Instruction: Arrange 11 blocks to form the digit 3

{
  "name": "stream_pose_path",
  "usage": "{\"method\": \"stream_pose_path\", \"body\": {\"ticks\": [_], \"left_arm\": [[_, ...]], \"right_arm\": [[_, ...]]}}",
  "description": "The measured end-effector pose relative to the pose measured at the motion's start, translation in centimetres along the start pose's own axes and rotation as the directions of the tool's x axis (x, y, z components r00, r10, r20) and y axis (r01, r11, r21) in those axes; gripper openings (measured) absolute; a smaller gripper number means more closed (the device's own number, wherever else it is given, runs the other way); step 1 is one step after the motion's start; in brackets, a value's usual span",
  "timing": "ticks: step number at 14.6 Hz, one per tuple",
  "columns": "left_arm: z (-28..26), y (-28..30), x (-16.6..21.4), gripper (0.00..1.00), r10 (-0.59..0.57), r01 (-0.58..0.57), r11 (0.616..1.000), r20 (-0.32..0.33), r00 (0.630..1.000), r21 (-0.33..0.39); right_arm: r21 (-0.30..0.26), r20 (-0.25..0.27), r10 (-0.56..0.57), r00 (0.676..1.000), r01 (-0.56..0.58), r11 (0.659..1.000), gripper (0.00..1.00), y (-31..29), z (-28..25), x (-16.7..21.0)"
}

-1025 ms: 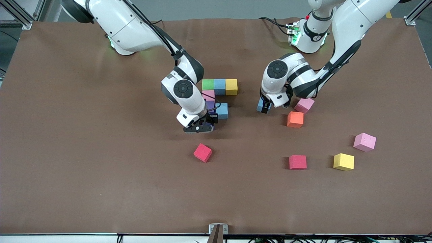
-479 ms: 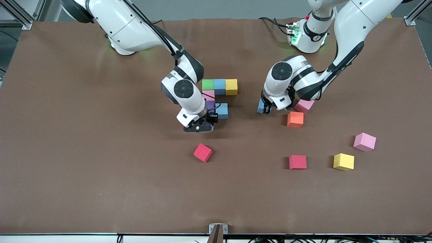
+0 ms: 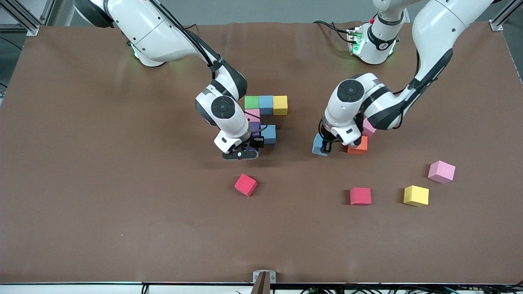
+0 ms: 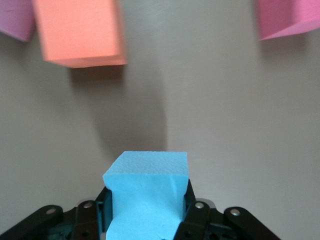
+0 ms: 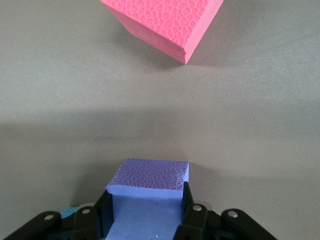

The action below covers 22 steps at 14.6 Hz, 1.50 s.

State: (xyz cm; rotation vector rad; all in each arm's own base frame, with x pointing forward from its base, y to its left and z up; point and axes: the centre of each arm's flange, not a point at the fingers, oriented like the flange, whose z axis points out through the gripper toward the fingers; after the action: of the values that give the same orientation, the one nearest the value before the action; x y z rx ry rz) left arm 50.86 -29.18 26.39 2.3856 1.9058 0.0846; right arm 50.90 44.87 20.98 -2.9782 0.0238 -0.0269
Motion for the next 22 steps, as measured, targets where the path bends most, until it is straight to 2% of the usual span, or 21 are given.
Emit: {"method": "stream_pose_path", "body": {"ticks": [4, 9, 13, 16, 17, 21, 22], "left_arm": [[-1.6, 3.4, 1.0, 0.54, -0.019, 0.020, 0.999, 0.016, 1.000, -0.046], [-3.4, 4.3, -2.5, 0.54, 0.017, -0.017, 0.998, -0.002, 1.000, -0.054], [-3.6, 4.4, -3.1, 0.54, 0.023, -0.023, 0.998, -0.005, 1.000, -0.052], [-3.4, 4.4, -4.0, 0.54, 0.028, -0.028, 1.000, -0.040, 0.999, -0.005], [-3.5, 4.5, -4.4, 0.54, 0.029, -0.029, 1.000, -0.044, 0.999, 0.001], [-4.4, 4.9, -6.4, 0.54, 0.022, -0.023, 1.000, -0.035, 0.999, -0.010], [-4.5, 4.9, -7.1, 0.54, 0.015, -0.015, 1.000, -0.036, 0.999, -0.006]], "right_arm": [[0.000, 0.001, 0.011, 1.000, -0.011, 1.000, 0.53, 0.0, 0.0, 0.0], [-0.001, 0.004, 0.018, 1.000, -0.018, 1.000, 0.53, -0.1, 0.0, -0.1], [-0.002, 0.005, 0.018, 1.000, -0.018, 1.000, 0.53, -0.1, 0.0, -0.2], [-0.002, 0.005, 0.018, 1.000, -0.018, 1.000, 0.53, -0.1, 0.0, -0.2], [-0.003, 0.006, 0.019, 1.000, -0.019, 1.000, 0.58, -0.1, 0.0, -0.2], [-0.007, 0.012, 0.021, 1.000, -0.021, 1.000, 0.96, -0.2, 0.0, -0.3], [-0.004, 0.008, 0.022, 1.000, -0.022, 1.000, 1.00, -0.3, -0.2, -0.1]]}}
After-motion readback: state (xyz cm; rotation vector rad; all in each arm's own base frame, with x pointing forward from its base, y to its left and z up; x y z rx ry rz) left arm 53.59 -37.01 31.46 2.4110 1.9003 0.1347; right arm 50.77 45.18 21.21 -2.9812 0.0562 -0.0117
